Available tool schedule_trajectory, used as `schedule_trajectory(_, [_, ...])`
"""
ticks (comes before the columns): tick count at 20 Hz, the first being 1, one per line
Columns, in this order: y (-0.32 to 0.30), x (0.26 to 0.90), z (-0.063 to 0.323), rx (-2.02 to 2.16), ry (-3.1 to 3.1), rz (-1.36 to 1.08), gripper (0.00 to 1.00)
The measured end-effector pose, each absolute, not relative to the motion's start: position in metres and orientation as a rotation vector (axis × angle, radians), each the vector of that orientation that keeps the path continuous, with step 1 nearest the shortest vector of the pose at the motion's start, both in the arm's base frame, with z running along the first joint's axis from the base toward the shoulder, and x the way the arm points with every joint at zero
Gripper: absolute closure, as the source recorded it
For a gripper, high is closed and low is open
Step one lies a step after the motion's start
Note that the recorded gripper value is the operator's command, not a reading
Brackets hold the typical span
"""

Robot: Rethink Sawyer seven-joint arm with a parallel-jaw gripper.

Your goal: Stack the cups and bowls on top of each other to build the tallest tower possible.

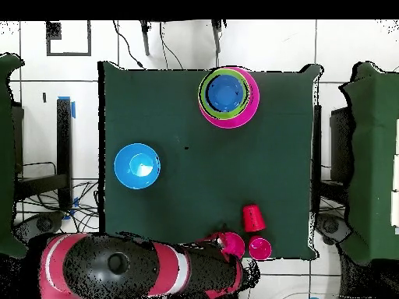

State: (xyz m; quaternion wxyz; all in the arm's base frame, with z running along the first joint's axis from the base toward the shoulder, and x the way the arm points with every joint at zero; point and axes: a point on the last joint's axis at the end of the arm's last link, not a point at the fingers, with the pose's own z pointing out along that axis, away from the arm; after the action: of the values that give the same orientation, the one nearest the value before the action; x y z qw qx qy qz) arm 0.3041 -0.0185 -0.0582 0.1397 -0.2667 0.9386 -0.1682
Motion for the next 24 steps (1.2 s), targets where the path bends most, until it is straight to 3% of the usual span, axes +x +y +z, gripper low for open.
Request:
schedule_trajectory(5, [-0.022, 0.271, -0.052, -0.717, 2.873, -0.058, 0.0])
schedule_trajectory(9, [-0.064, 0.229, -0.054, -0.463, 2.998, 0.268, 0.0])
schedule_trajectory(16, [-0.08, 0.229, -0.055, -0.201, 2.915, 0.463, 0.0])
schedule_trajectory(24, [-0.085, 0.229, -0.055, -0.278, 2.901, 0.523, 0.0])
